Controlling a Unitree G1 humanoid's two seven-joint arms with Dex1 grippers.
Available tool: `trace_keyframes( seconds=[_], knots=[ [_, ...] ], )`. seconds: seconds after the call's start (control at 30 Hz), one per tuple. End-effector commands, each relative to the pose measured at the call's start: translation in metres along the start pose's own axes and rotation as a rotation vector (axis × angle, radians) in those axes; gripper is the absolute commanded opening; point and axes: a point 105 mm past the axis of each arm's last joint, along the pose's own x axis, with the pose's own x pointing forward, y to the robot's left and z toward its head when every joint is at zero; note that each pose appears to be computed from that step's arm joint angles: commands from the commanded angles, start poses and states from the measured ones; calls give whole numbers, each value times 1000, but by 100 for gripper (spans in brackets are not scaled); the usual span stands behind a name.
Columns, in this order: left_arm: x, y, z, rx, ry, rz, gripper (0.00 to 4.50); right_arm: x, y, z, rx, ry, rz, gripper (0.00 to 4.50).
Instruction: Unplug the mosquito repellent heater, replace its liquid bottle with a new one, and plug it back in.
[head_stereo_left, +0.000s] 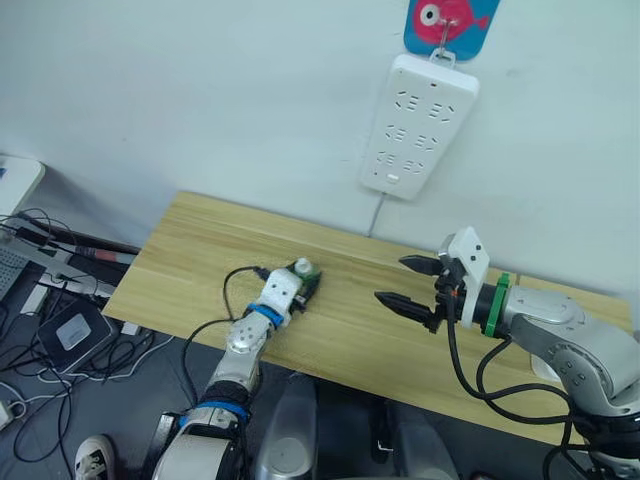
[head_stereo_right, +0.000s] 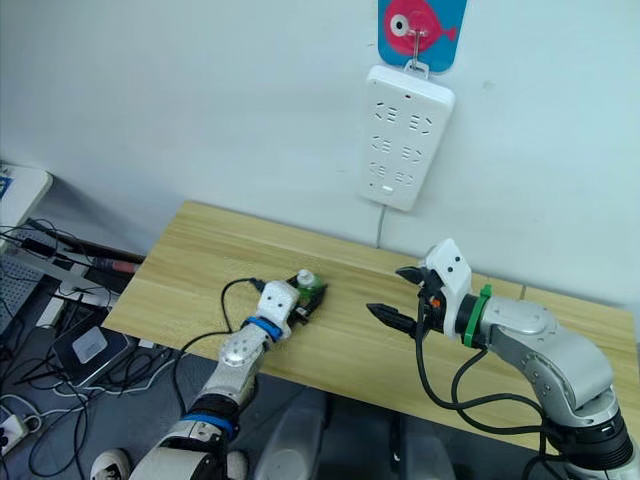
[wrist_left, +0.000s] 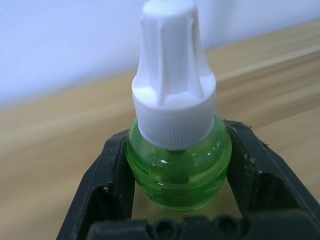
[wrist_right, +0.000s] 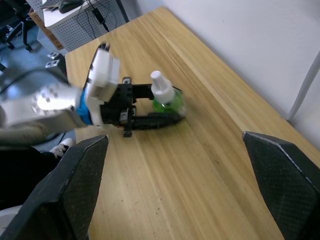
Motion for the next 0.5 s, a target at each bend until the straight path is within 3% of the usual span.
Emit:
trace_keyframes(
  seconds=[0.03, 0.1, 0.23, 0.5],
  knots=[
    [7, -26, 58, 66, -92, -410, 226, -4, 18, 13, -65, -56, 38, 450],
    [3, -36, 66, 99, -78, -583, 226, -3, 26, 15, -75, -62, 64, 450],
    [5, -43, 77, 154, -89, -744, 226, 1, 24, 21, -86, -98, 17, 450],
    [17, -37, 85, 132, -113, -777, 226, 9, 39, 32, -62, -169, 41, 450]
  ],
)
